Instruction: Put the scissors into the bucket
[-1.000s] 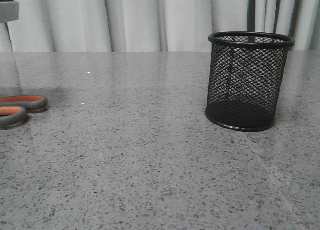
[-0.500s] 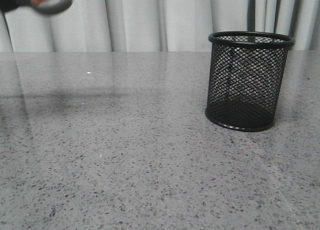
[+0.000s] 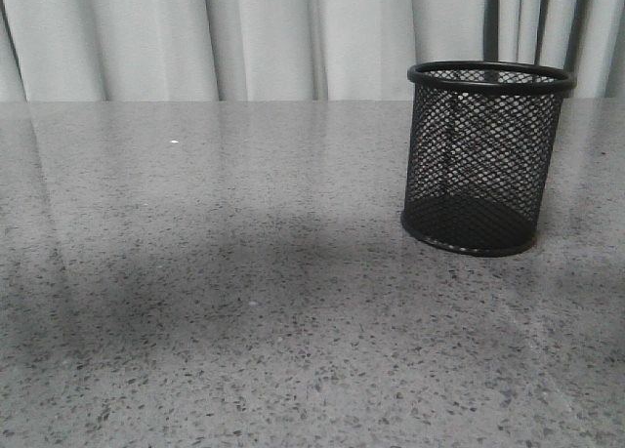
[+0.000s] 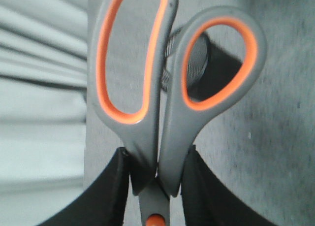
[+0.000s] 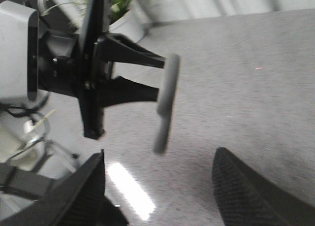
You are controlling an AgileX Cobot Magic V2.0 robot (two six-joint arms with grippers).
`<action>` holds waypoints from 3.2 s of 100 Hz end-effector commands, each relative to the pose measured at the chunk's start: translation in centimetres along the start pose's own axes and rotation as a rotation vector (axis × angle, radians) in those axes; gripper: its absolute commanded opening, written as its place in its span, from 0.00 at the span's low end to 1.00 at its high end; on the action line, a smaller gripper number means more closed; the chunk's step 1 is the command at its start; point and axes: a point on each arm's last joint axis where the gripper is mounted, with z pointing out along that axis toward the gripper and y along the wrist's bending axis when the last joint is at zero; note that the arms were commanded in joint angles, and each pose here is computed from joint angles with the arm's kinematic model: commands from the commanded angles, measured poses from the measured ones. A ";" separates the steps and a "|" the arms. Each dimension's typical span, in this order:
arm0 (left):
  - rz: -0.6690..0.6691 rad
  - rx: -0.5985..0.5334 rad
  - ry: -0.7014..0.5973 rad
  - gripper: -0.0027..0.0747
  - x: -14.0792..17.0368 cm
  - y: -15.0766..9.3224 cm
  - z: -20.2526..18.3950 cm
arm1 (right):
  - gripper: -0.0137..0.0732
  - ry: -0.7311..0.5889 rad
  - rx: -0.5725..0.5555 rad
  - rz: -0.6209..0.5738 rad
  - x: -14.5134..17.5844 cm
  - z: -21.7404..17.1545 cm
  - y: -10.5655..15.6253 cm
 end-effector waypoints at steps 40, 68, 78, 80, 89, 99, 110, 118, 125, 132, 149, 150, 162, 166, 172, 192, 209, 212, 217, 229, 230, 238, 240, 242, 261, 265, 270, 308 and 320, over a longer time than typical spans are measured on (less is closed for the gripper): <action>-0.077 -0.149 -0.196 0.02 -3.1 1.2 -1.6 | 0.64 -0.021 -0.106 0.048 -3.2 4.4 -0.1; -0.103 -0.162 -0.222 0.02 -3.3 1.3 -1.9 | 0.07 0.014 -0.146 0.112 -2.7 7.4 -0.4; -0.137 -0.190 -0.267 0.04 -3.7 1.4 -2.9 | 0.09 -0.004 -0.136 0.100 -3.1 7.6 -0.4; -0.142 -0.200 -0.276 0.05 -3.8 1.5 -3.2 | 0.09 -0.016 -0.133 0.093 -3.4 7.6 -0.4; -0.148 -0.238 -0.307 0.19 -4.0 1.4 -4.8 | 0.09 -0.060 -0.113 0.050 -4.5 7.3 -0.1; -0.136 -0.282 -0.334 0.42 -4.3 1.2 -6.9 | 0.09 -0.096 -0.107 -0.021 -6.1 6.9 0.7; -0.128 -0.332 -0.371 0.49 -4.5 0.8 -9.3 | 0.09 -0.111 -0.107 -0.071 -7.3 7.0 1.1; -0.147 -0.372 -0.434 0.46 -4.9 0.3 -11.7 | 0.09 -0.103 -0.103 -0.098 -8.0 7.1 1.2; -0.168 -0.403 -0.497 0.38 -5.2 -0.3 -13.8 | 0.09 -0.068 -0.079 -0.114 -8.5 7.3 0.8; -0.184 -0.438 -0.562 0.26 -5.4 -1.1 -16.2 | 0.09 -0.006 -0.047 -0.153 -9.0 7.1 0.3; -0.223 -0.504 -0.677 0.01 -5.4 -3.3 -21.0 | 0.09 0.129 0.101 -0.199 -11.8 4.1 -0.2; -0.224 -0.510 -0.681 0.01 -5.4 -3.5 -21.3 | 0.09 0.144 0.111 -0.208 -12.0 3.9 -0.2; -0.326 -0.486 -0.732 0.01 -5.2 -4.7 -23.1 | 0.09 0.266 0.253 -0.224 -13.6 2.0 -0.1; -0.344 -0.462 -0.740 0.01 -5.2 -5.0 -23.3 | 0.09 0.323 0.305 -0.216 -13.8 1.7 -0.3; -0.343 -0.429 -0.740 0.01 -5.2 -5.5 -23.5 | 0.09 0.299 0.411 -0.214 -14.8 1.0 -0.5; -0.310 -0.326 -0.709 0.01 -5.2 -6.7 -23.2 | 0.09 0.299 0.486 -0.222 -15.0 0.7 -1.1; -0.372 -0.303 -0.731 0.01 -5.0 -7.3 -23.8 | 0.09 0.376 0.558 -0.187 -13.3 1.0 -2.8; -0.376 -0.306 -0.737 0.01 -5.0 -7.6 -24.1 | 0.09 0.395 0.575 -0.184 -12.8 1.0 -3.2; -0.378 -0.312 -0.743 0.01 -4.8 -8.0 -24.4 | 0.09 0.428 0.598 -0.177 -12.0 0.9 -3.8; -0.364 -0.345 -0.733 0.01 -4.1 -9.4 -25.1 | 0.09 0.516 0.617 -0.135 -9.9 1.5 -5.4; -0.360 -0.351 -0.730 0.01 -4.0 -9.5 -25.2 | 0.09 0.525 0.617 -0.130 -9.6 1.6 -5.6; -0.340 -0.380 -0.712 0.01 -3.4 -10.4 -25.5 | 0.09 0.576 0.619 -0.100 -8.6 2.3 -6.7; -0.334 -0.390 -0.704 0.01 -3.3 -10.6 -25.5 | 0.09 0.586 0.619 -0.094 -8.4 2.4 -6.9; -0.327 -0.398 -0.696 0.01 -3.1 -10.8 -25.6 | 0.09 0.597 0.622 -0.089 -8.2 2.6 -7.2; -0.312 -0.409 -0.657 0.01 -2.4 -11.7 -25.0 | 0.09 0.664 0.630 -0.055 -7.6 4.3 -9.3; -0.315 -0.403 -0.652 0.01 -2.3 -11.8 -24.8 | 0.09 0.676 0.631 -0.047 -7.5 4.8 -9.8; -0.317 -0.397 -0.647 0.01 -2.2 -11.8 -24.5 | 0.09 0.688 0.632 -0.038 -7.4 5.3 -10.4; -0.322 -0.385 -0.628 0.01 -2.0 -11.9 -23.8 | 0.19 0.693 0.631 -0.026 -7.0 7.6 -12.6; -0.323 -0.384 -0.628 0.01 -2.0 -11.9 -23.8 | 0.45 0.670 0.631 -0.039 -7.6 7.5 -12.3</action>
